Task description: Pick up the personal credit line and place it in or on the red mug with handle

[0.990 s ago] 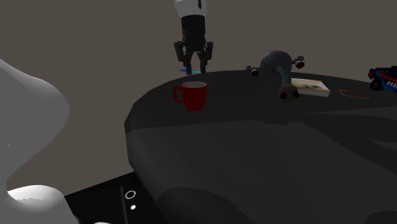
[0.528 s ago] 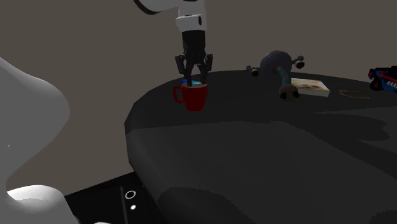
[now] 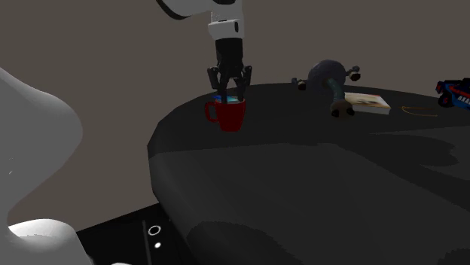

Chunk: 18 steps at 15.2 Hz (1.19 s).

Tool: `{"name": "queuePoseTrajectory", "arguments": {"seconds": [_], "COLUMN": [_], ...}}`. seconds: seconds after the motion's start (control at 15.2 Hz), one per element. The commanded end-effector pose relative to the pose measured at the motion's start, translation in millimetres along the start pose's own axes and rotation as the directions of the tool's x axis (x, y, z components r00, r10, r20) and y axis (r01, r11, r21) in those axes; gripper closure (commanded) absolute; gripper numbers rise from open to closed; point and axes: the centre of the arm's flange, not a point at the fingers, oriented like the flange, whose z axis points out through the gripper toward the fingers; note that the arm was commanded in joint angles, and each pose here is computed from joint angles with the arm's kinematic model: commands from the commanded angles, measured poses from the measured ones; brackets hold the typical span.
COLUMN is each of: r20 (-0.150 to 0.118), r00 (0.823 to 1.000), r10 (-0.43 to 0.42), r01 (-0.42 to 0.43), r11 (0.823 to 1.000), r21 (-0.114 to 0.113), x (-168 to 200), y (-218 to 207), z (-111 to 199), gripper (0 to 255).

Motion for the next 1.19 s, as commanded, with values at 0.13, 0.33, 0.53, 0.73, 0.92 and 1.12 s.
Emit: {"name": "queuePoseTrajectory", "arguments": {"seconds": [0.13, 0.33, 0.53, 0.73, 0.92, 1.12], "r20": [0.001, 0.001, 0.001, 0.001, 0.001, 0.001], "r00": [1.0, 1.0, 1.0, 1.0, 1.0, 1.0], "r10": [0.0, 0.0, 0.0, 0.0, 0.0, 0.0], "r01": [0.0, 0.0, 0.0, 0.0, 0.0, 0.0], "r11": [1.0, 1.0, 1.0, 1.0, 1.0, 1.0], "r21": [-0.002, -0.002, -0.002, -0.002, -0.002, -0.002], "x": [0, 0, 0, 0, 0, 0], "y": [0, 0, 0, 0, 0, 0], "z": [2, 2, -38, -48, -48, -48], "gripper": [0, 0, 0, 0, 0, 0]}}
